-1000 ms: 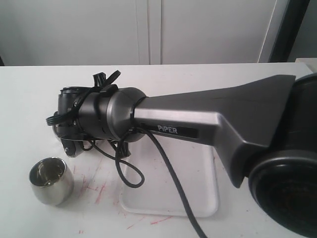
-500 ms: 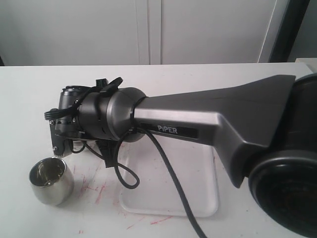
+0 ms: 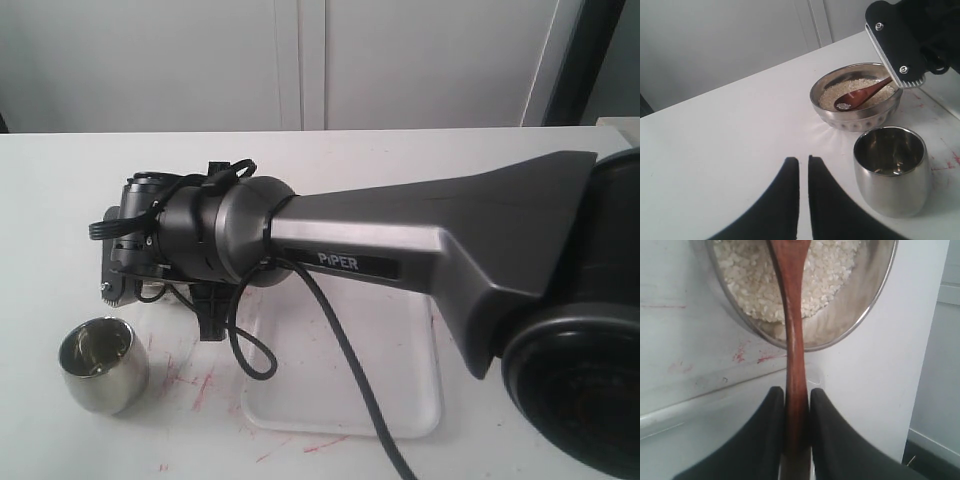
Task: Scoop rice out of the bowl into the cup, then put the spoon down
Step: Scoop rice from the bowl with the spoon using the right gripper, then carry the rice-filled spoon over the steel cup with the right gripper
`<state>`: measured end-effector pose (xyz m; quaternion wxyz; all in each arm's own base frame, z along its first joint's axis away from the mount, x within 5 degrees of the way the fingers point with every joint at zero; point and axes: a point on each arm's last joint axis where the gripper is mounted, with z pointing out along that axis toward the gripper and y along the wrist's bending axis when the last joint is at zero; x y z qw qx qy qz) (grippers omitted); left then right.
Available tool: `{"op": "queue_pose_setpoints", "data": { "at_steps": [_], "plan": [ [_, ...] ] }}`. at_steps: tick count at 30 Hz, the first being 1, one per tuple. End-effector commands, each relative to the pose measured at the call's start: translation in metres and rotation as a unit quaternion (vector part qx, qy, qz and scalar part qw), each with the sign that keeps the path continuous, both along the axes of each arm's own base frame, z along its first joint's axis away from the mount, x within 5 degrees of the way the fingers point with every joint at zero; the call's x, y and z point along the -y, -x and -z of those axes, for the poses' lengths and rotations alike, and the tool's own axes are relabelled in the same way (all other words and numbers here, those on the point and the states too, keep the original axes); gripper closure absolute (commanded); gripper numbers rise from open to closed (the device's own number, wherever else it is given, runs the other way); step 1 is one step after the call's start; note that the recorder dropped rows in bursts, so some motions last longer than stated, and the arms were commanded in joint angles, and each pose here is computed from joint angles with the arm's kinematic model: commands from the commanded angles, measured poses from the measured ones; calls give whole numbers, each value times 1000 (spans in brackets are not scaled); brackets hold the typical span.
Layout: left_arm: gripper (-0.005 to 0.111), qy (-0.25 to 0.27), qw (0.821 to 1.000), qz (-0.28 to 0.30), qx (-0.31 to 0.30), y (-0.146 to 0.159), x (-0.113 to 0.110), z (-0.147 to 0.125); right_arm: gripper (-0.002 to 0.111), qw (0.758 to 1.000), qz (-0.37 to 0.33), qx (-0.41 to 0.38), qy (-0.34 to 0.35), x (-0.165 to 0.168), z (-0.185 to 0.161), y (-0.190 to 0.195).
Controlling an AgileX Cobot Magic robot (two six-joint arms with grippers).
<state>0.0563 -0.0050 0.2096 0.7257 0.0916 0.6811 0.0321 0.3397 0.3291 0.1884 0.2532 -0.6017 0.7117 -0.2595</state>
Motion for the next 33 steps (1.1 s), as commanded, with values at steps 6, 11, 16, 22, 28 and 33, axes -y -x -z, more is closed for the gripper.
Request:
{"op": "queue_pose_setpoints", "data": {
  "at_steps": [6,11,16,22,28,33],
  "plan": [
    [92,5,1000,2,5,0,0,-2,108,998,51,0,-20,4,-2,-1],
    [92,5,1000,2,5,0,0,-2,108,998,59,2,-15,7,-7,0],
    [92,5,1000,2,5,0,0,-2,108,998,55,18,-39,9,-31,3],
    [92,5,1000,2,5,0,0,-2,108,993,61,12,-95,14,-67,14],
    [92,5,1000,2,5,0,0,-2,108,989,27,-62,-133,15,-88,34],
    [92,5,1000,2,5,0,0,-2,108,992,12,-89,-91,20,-101,52]
  ]
}}
